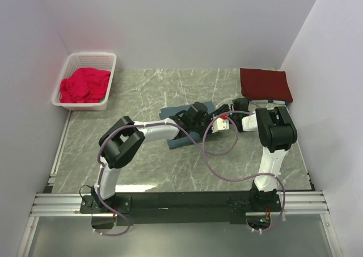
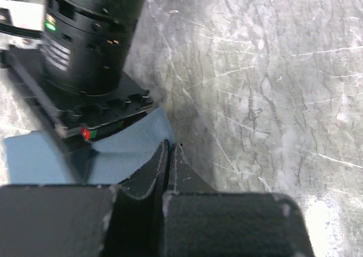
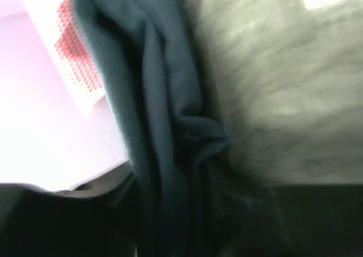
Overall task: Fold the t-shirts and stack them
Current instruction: Neatly place the folded tshirt to the corner
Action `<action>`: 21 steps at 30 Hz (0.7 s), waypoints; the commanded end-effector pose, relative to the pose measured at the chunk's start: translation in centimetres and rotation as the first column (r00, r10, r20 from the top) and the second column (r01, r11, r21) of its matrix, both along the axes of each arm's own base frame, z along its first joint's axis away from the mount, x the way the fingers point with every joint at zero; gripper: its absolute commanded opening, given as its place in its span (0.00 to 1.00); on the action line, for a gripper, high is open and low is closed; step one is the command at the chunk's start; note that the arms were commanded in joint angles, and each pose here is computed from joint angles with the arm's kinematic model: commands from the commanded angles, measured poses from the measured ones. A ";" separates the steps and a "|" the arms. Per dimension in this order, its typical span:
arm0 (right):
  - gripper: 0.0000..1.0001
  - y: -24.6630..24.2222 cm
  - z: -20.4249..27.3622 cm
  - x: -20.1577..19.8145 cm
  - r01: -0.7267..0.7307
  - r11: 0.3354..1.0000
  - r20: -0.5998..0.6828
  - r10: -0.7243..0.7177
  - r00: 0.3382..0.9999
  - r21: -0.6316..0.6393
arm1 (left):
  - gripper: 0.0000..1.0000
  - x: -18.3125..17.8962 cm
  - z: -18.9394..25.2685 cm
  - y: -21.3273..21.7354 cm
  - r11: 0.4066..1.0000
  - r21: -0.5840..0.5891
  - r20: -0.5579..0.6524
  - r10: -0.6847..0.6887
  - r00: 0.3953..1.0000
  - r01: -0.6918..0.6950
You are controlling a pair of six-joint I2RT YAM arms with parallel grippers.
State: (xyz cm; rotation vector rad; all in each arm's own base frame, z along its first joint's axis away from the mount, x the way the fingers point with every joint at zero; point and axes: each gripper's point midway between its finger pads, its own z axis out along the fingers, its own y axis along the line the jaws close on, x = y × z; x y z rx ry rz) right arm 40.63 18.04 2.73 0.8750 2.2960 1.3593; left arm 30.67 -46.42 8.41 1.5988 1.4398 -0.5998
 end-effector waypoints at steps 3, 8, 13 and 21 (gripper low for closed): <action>0.09 -1.7 -2.7 1.4 0.019 0.982 0.006 -0.018 1.000 -0.189 | 0.12 -1.7 5.2 -0.7 0.995 -0.094 -0.007 -0.046 0.999 0.045; 0.00 -3.0 0.4 3.9 -0.109 0.906 0.123 0.172 0.977 -0.408 | 0.43 -1.4 7.1 4.1 0.996 -0.081 -0.051 0.026 0.998 -0.030; 0.00 -5.5 4.1 6.6 -0.150 0.763 0.156 0.314 0.937 -0.629 | 0.66 -2.0 4.1 11.3 0.984 0.046 -0.169 0.180 0.969 -0.175; 0.00 -12.1 8.4 10.6 -0.102 0.532 0.170 0.438 0.883 -0.841 | 0.99 -3.9 2.7 18.4 0.918 0.099 -0.282 0.397 0.874 -0.385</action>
